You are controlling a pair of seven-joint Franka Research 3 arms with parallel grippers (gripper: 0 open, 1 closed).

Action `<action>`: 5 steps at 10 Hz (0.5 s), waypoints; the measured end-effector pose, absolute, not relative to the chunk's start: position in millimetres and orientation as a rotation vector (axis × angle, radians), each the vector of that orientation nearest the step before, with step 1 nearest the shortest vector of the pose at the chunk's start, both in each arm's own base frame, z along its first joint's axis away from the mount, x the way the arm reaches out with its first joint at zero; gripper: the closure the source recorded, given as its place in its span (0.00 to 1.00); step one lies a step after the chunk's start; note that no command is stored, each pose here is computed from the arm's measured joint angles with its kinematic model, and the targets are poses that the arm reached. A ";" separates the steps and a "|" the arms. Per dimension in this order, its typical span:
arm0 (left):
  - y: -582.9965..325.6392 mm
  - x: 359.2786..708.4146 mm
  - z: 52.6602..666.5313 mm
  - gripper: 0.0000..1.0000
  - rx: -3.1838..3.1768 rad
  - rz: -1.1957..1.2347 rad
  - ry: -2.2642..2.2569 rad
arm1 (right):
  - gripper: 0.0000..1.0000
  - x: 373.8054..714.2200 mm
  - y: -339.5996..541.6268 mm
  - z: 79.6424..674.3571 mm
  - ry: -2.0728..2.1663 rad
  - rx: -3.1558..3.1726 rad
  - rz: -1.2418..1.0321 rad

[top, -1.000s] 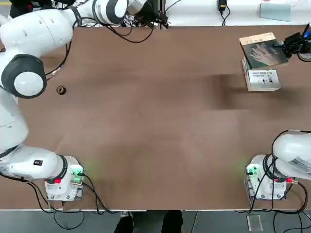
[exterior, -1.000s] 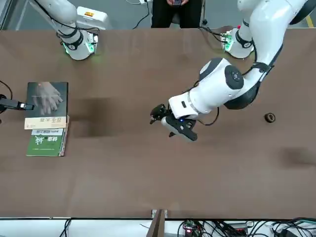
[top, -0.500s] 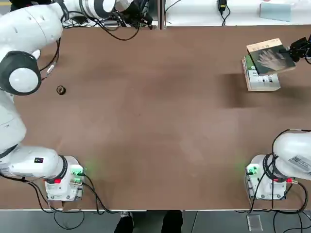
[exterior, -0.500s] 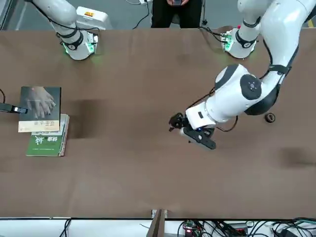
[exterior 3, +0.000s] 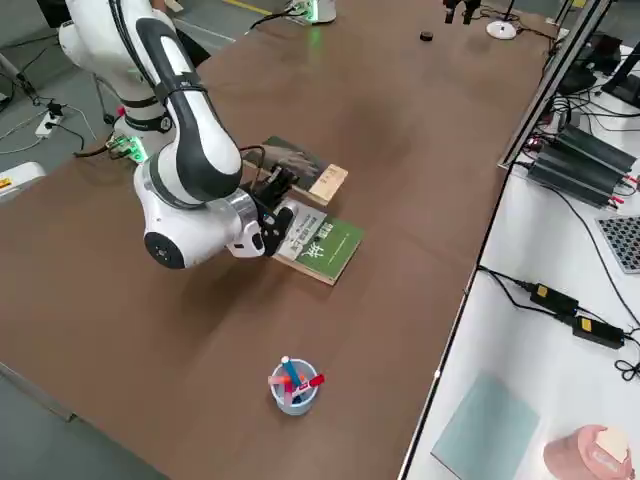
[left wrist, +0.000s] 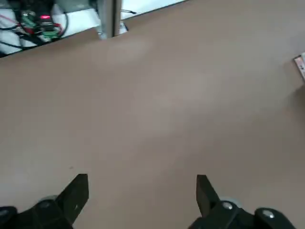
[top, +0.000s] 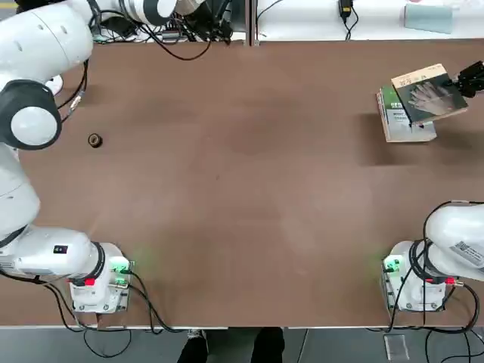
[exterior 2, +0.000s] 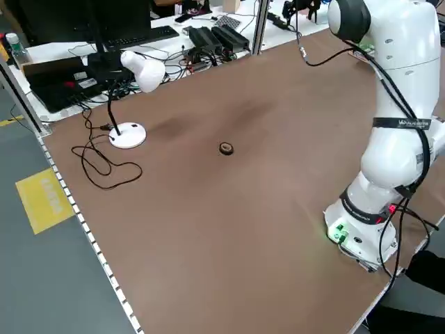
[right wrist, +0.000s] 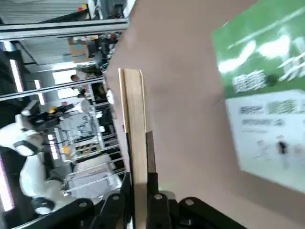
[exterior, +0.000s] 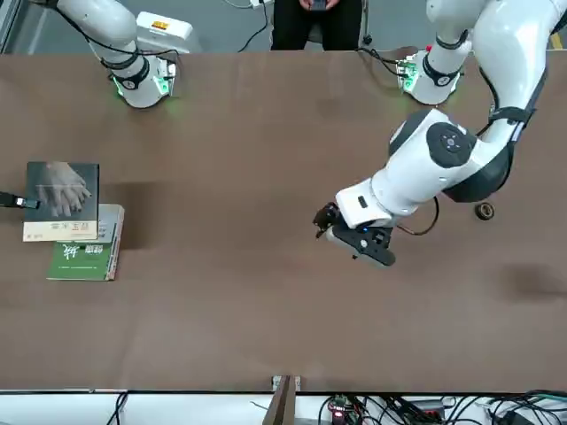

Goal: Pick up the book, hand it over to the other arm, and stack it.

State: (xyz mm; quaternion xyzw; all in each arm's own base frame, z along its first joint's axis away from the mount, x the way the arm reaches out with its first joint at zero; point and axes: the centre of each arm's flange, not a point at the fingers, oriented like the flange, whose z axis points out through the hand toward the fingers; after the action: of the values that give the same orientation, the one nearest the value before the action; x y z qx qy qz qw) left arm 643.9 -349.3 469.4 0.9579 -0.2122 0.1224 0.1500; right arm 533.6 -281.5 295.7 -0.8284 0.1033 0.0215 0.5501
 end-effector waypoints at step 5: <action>-317.7 656.8 455.1 0.00 2.816 0.292 -0.560 | 0.85 547.6 -302.4 268.0 0.237 -2.048 -0.051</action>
State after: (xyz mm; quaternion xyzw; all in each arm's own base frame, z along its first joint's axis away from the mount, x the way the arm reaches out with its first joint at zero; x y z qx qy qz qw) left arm 656.8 -317.7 455.1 0.9678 -0.1926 0.1004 0.1276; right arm 547.6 -302.4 268.0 -0.8518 0.0984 -0.0210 0.5140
